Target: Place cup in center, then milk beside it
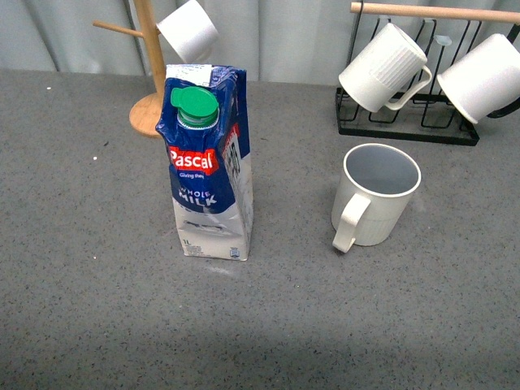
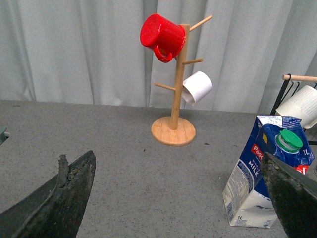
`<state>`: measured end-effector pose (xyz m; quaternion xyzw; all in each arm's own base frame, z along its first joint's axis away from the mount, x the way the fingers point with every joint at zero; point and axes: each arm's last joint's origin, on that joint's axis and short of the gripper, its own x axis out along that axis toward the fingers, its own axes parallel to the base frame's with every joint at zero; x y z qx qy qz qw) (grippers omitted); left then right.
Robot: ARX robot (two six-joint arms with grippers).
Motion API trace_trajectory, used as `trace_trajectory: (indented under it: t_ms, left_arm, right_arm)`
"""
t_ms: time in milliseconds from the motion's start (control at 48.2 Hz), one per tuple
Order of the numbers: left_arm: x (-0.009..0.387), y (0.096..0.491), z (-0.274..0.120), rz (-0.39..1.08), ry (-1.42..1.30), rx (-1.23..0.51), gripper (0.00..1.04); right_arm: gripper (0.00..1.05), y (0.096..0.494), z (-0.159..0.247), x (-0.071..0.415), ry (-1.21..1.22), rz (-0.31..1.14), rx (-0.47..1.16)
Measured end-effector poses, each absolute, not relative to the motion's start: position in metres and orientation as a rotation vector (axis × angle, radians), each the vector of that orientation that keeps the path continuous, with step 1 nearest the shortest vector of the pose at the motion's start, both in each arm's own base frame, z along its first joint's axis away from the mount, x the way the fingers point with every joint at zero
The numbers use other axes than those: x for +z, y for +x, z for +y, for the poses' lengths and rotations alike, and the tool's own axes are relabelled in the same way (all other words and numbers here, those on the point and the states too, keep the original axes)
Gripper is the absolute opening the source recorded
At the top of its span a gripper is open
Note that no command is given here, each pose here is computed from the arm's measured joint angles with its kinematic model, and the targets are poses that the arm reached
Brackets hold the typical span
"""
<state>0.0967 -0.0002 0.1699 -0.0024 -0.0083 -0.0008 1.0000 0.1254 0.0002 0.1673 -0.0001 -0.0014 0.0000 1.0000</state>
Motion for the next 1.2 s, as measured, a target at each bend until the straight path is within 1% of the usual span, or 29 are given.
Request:
trace_trajectory:
  t_ms: [726, 788, 850, 995, 1057, 1202]
  left_arm:
    - [0.17, 0.097, 0.0, -0.017, -0.005, -0.002, 0.98]
    - [0.17, 0.097, 0.0, -0.017, -0.005, -0.002, 0.98]
    - [0.17, 0.097, 0.0, -0.017, -0.005, -0.001, 0.98]
    - [0.17, 0.097, 0.0, -0.017, -0.005, -0.002, 0.98]
    - [0.17, 0.097, 0.0, -0.017, -0.005, -0.002, 0.98]
    - [0.17, 0.097, 0.0, -0.017, -0.005, -0.002, 0.98]
  right_arm:
    - [0.01, 0.108, 0.0, 0.168, 0.0, -0.008, 0.0]
    - [0.01, 0.101, 0.0, 0.163, 0.0, 0.027, 0.002]
    - [0.01, 0.098, 0.0, 0.165, 0.0, -0.004, 0.003]
    - [0.01, 0.098, 0.0, 0.165, -0.001, -0.002, 0.003]
    - [0.09, 0.098, 0.0, 0.165, -0.001, -0.002, 0.002]
    - [0.32, 0.098, 0.0, 0.165, -0.001, -0.003, 0.003]
